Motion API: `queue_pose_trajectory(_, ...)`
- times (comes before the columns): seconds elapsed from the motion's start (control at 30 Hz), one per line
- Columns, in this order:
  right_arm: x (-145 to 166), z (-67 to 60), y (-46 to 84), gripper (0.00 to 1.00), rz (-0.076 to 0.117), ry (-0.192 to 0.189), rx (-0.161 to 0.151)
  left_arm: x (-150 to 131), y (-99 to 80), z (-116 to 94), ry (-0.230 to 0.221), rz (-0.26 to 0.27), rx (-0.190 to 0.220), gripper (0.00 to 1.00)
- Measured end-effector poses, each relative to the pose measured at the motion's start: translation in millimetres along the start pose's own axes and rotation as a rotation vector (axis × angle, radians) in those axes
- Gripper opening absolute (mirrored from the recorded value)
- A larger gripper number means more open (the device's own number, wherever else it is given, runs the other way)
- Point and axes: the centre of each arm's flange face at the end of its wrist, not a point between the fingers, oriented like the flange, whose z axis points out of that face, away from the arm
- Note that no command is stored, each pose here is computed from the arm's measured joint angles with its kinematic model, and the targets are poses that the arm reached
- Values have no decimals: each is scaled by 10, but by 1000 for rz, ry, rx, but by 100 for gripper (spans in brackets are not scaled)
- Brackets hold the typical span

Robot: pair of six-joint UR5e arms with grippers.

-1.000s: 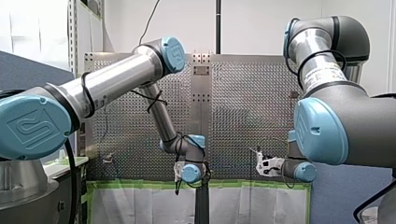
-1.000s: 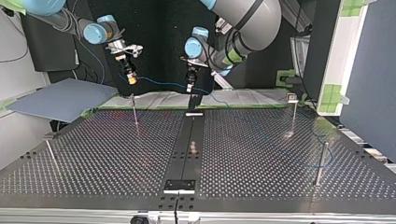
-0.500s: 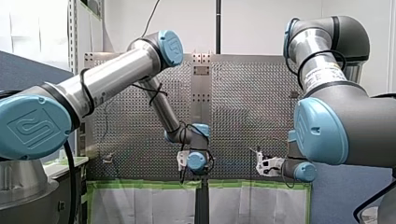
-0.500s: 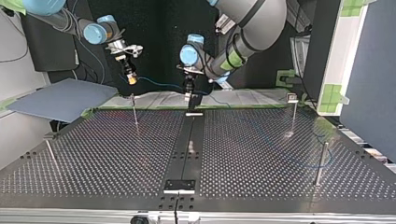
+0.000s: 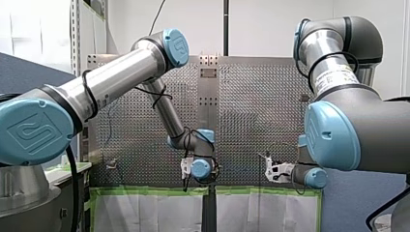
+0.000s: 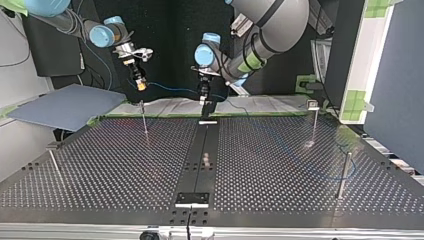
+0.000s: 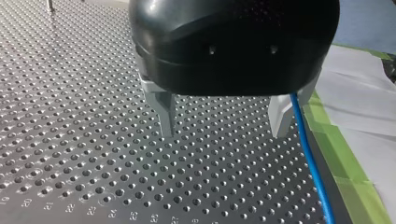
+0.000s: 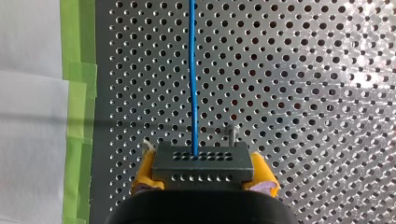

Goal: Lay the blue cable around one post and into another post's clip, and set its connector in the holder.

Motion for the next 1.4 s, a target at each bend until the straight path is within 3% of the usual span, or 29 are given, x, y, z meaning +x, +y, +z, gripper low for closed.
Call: queue_pose_trajectory(1.4, 6, 14, 11, 0, 5, -1, -4, 143, -45, -205, 26, 76, 20, 100)
